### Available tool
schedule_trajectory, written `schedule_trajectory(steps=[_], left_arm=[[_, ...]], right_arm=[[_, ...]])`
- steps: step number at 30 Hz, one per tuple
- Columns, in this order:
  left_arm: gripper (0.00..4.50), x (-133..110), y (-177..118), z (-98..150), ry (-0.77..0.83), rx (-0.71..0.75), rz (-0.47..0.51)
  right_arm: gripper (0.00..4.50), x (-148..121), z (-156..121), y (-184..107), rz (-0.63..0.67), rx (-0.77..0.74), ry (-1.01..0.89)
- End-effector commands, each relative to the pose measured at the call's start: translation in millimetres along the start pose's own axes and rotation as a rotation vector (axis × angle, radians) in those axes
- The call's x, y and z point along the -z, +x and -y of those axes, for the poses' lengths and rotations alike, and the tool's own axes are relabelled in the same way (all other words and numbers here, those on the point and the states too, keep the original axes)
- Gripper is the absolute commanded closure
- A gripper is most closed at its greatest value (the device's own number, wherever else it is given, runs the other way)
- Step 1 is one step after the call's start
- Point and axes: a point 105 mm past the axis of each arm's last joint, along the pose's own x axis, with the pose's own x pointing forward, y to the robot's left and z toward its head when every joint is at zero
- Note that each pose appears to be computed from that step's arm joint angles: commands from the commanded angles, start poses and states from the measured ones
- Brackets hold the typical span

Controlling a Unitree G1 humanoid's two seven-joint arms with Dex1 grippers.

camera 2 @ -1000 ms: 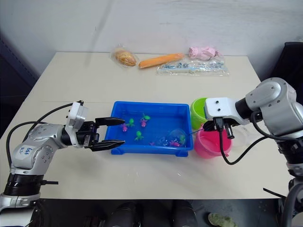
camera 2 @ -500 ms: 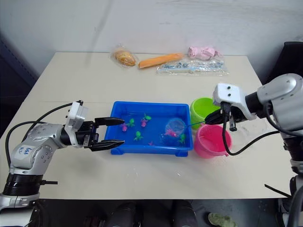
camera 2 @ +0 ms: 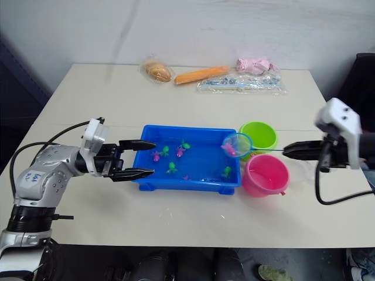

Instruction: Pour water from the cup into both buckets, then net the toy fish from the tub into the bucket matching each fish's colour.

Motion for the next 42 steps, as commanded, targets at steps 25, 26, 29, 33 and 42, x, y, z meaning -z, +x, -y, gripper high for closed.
schedule_trajectory(steps=[25,26,29,33,42], left_arm=[[0.09,-6.1,28.9,-1.9,0.023,0.122,0.076],[0.09,-7.5,30.3,-0.7,0.027,0.126,0.08],[0.09,-10.9,33.8,3.2,0.038,0.138,0.089],[0.09,-13.4,37.6,8.1,0.043,0.15,0.093],[0.09,-12.5,40.2,11.5,0.029,0.15,0.096]], right_arm=[[4.5,96.3,-42.7,-42.5,0.131,0.539,-0.142],[4.5,100.6,-42.8,-41.0,0.1,0.544,-0.174],[4.5,105.4,-39.4,-40.6,0.073,0.597,-0.232],[4.5,107.6,-39.5,-39.8,0.04,0.622,-0.335],[4.5,98.2,-48.2,-32.8,0.042,0.676,-0.622]])
